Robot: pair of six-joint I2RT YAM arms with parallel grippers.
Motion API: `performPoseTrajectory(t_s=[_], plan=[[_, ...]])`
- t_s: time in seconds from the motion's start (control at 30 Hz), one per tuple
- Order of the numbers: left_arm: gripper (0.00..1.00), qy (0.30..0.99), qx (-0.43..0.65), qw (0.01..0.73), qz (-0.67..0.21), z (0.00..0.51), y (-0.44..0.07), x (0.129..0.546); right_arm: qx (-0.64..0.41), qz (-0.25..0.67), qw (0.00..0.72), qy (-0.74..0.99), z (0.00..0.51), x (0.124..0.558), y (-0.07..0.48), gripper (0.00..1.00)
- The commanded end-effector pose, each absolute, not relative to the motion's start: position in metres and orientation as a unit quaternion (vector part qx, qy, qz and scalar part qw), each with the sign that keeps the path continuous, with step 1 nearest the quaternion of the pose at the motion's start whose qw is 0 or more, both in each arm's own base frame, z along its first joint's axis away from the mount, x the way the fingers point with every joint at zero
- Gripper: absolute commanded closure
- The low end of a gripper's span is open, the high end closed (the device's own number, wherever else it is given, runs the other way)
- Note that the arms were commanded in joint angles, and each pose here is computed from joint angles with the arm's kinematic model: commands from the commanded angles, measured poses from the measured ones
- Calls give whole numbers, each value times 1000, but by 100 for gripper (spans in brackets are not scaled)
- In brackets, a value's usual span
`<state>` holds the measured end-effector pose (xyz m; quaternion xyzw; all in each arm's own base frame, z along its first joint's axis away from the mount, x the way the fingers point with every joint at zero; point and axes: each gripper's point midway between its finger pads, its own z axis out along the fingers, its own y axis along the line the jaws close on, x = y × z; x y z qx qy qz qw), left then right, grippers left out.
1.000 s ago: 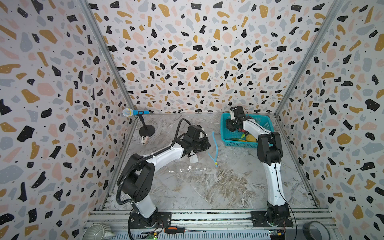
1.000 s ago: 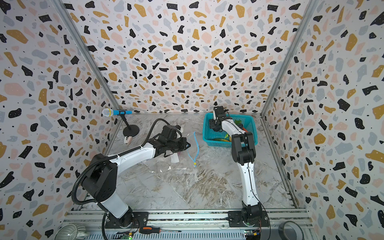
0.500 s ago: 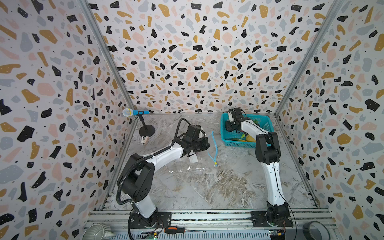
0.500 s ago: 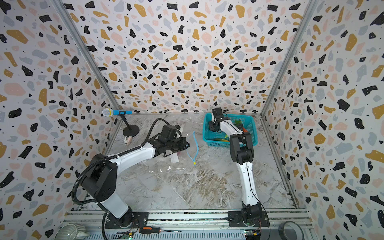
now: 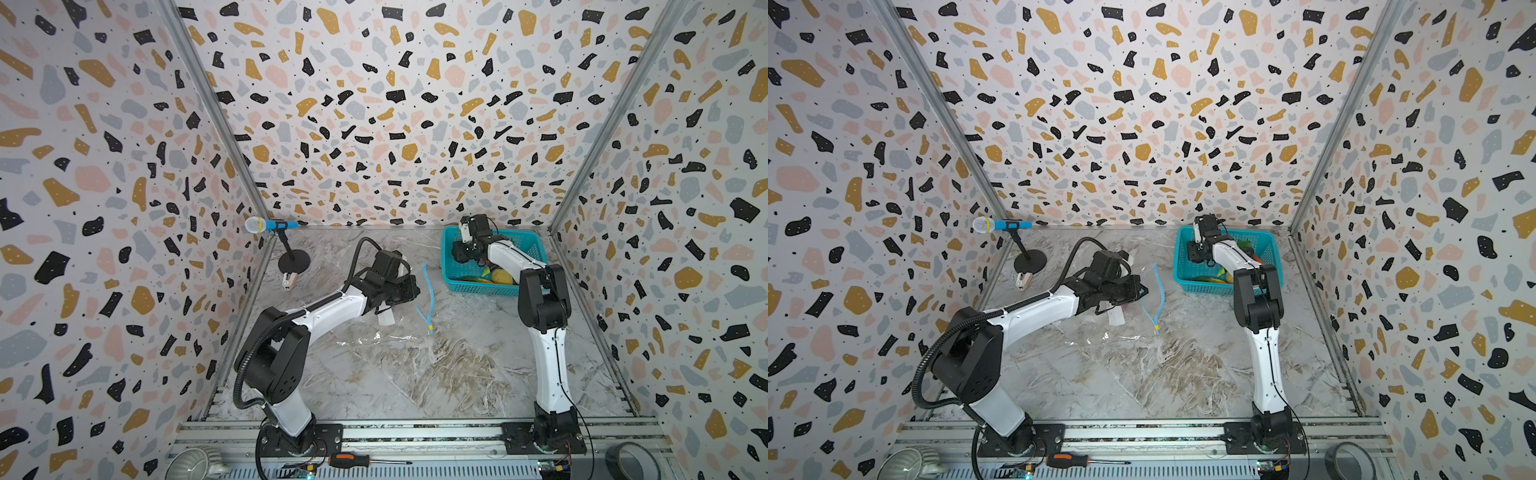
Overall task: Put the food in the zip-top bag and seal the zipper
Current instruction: 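Lower the right gripper into the basket and grasp the black avocado, then lift the black avocado with the right gripper and carry it to the bag mouth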
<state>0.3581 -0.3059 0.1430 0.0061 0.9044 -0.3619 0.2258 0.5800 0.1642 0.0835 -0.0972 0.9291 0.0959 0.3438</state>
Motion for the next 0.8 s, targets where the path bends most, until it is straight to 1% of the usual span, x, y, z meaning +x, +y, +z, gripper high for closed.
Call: performPoseTrajectory(t_s=[0.0,0.23,0.4,0.57,0.77], plan=[[100,902,3,233,-363,147,-307,366,-94,126,396,905,143,574,165,51],[100,899,-2,222,-377,142,-313,366,-82,170,408,893,172,530,164,51],[100,896,0,227,-381,149,-315,369,-76,249,417,871,199,489,176,51],[100,894,-2,230,-384,154,-316,371,-88,344,405,843,209,446,204,53],[100,891,-4,235,-389,162,-317,373,-114,415,395,812,212,404,242,55]])
